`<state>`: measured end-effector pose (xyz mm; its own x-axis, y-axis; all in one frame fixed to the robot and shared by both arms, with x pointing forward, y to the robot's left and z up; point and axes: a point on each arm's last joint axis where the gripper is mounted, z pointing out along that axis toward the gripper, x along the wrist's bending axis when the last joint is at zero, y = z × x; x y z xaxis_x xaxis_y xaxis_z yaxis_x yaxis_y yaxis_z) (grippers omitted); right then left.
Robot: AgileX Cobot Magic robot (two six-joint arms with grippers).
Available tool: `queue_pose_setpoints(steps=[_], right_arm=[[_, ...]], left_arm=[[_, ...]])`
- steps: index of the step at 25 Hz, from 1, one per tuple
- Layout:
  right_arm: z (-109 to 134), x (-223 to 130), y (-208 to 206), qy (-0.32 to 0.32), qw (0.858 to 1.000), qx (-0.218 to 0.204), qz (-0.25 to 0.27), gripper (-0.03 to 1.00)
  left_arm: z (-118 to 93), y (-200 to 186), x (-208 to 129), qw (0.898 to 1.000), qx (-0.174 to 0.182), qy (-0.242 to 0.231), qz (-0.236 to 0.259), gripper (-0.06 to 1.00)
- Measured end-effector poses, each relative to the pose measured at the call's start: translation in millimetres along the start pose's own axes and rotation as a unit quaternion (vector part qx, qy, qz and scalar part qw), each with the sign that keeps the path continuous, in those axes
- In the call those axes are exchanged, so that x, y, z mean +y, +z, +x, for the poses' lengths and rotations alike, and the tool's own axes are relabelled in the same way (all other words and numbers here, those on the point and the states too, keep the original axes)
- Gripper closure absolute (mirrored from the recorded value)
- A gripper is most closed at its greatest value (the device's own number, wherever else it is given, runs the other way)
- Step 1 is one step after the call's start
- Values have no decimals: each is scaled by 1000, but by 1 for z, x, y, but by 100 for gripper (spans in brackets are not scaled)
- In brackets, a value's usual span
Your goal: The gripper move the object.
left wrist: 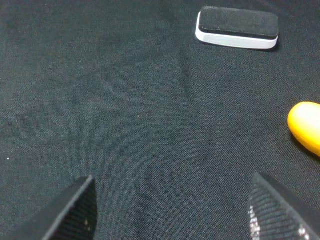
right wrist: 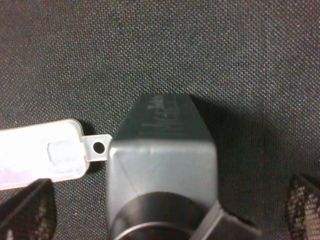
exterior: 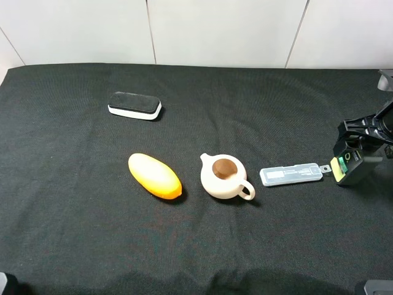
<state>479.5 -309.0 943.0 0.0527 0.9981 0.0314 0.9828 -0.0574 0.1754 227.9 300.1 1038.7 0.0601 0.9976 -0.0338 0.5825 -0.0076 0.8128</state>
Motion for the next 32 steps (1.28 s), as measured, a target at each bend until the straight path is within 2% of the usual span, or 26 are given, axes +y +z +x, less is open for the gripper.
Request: queue_pose_setpoints(steps=[15,26,32], right_arm=[[1,13,-18,-6,1000,1,8,27],[3,9,-76,-12,996,1,-87,27],[4,-2,-111,-16,992,0,-121,27]], left_arm=[[0,0,0,1000,0,0,0,27],[0,0,0,1000,0,0,0,27],[0,0,0,1000,0,0,0,27]])
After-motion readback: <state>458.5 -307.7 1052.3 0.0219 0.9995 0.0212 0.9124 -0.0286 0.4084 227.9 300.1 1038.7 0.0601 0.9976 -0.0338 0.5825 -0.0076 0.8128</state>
